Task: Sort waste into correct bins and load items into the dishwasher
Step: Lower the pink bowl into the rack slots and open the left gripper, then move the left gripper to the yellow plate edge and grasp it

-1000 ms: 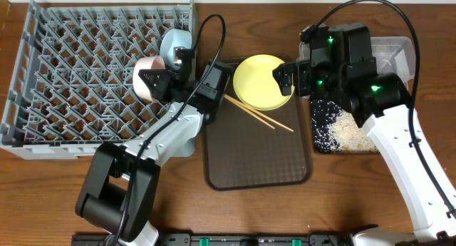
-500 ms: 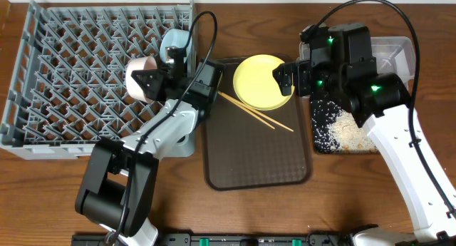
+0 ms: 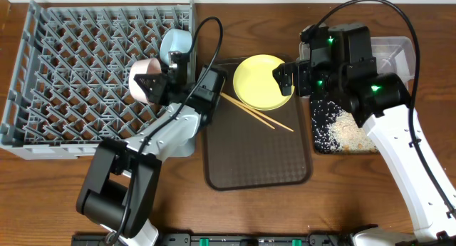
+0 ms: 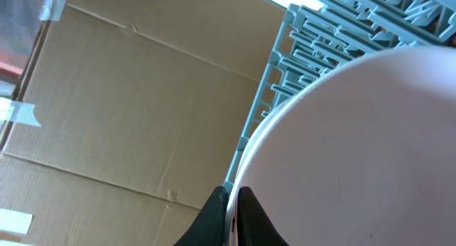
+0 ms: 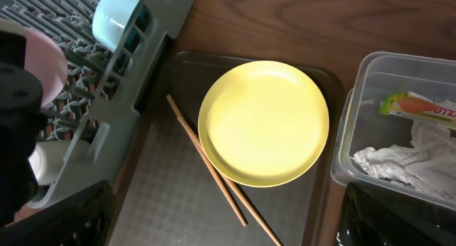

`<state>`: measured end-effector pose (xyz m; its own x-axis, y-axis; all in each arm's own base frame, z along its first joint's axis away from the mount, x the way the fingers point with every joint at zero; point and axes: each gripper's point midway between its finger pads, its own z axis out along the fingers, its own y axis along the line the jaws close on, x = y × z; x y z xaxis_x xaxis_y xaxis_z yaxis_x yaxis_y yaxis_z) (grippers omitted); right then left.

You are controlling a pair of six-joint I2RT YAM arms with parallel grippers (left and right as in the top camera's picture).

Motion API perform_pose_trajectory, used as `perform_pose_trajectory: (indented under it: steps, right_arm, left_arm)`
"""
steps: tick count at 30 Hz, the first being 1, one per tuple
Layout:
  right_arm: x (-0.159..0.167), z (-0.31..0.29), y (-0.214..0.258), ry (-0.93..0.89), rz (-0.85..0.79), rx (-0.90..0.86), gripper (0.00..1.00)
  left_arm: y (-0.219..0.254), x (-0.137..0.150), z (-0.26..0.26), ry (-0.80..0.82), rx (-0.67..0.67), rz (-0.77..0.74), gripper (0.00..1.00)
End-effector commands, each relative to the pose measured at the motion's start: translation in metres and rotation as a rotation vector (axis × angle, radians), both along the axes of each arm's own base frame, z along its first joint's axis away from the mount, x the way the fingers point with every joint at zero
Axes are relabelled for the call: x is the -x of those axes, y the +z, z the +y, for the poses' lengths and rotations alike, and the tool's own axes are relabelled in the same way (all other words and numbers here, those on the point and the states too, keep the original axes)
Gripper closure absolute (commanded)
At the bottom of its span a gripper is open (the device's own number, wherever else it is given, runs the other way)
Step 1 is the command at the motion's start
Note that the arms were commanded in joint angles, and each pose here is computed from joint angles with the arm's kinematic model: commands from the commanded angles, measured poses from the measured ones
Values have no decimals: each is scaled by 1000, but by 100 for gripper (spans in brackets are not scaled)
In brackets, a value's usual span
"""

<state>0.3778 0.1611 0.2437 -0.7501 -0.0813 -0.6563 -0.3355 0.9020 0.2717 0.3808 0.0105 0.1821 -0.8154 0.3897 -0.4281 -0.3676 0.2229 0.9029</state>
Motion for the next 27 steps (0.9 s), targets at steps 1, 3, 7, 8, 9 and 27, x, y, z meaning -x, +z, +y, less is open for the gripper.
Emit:
perform_pose_trajectory:
  steps: [1,3,7,8,9,27]
  right_arm:
    - [-2,2,3,-4,0,-8,1]
    - [-2,2,3,-4,0,-8,1]
    - [-2,2,3,-4,0,-8,1]
    - [-2,2,3,-4,0,-8,1]
    - [-2,2,3,-4,0,-8,1]
    - [-2,2,3,-3,0,-8,1]
  left_arm:
    - [-19,6,-5,-28,2,35,93]
    - [-21,7,-10,-44,1,38,93]
    - [-21,8,-25,-84,2,34,92]
    - [-21,8,-28,-93,3,33,92]
    - [-22,8,-32,-104,6,36,92]
    - [-45,-11,-70,-286,309,60,34]
